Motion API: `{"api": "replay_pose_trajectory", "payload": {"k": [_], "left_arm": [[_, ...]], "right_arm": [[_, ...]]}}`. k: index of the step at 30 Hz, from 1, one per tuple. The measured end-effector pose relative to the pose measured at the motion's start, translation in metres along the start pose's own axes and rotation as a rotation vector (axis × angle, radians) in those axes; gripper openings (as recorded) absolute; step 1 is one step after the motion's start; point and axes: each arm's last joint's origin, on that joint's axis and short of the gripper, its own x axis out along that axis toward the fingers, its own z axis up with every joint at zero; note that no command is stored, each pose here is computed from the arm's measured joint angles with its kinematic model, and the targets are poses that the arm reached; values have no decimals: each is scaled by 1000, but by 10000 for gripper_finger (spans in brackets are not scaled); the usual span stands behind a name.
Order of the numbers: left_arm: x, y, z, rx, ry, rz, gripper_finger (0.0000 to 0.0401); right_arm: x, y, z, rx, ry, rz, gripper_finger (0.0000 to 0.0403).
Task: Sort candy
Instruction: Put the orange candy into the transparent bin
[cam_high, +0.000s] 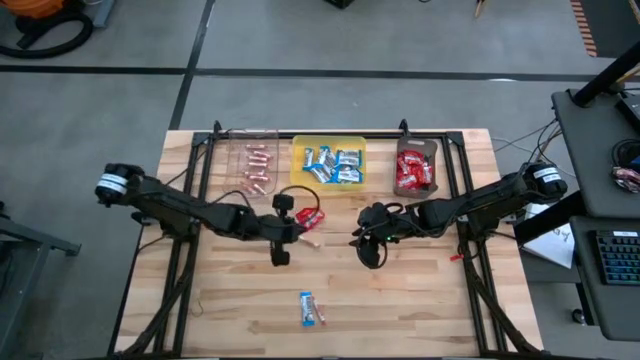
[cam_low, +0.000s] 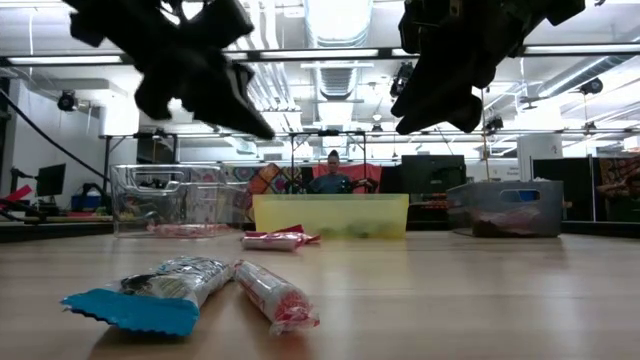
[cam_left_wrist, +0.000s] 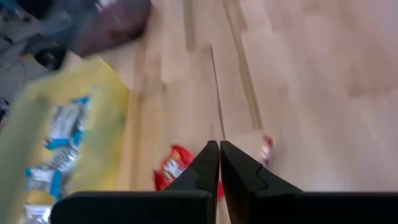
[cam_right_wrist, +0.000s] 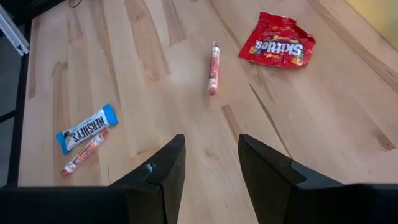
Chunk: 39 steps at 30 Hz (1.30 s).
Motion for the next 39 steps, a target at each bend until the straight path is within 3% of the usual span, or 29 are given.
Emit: {"api": "replay_pose_trajectory", "payload": {"k": [11, 14, 21, 27, 33, 39], "left_arm": [[-38, 15, 9, -48, -67, 4, 0], [-36, 12, 8, -12, -80, -63, 0], [3, -8, -2, 18, -69, -181, 20], [48, -24, -25, 29, 27, -134, 83], [66, -26, -40, 31, 108, -106, 140], [72, -25, -46, 0, 132, -100, 140]], "right_arm": [[0, 0, 0, -8, -1, -1, 141], [0, 0, 0, -10, -1, -1, 141], [0, 1, 2, -18, -24, 13, 141], [0, 1, 2, -17, -25, 14, 141], [0, 1, 2, -15, -23, 14, 141], [0, 1, 2, -15, -23, 14, 141]]}}
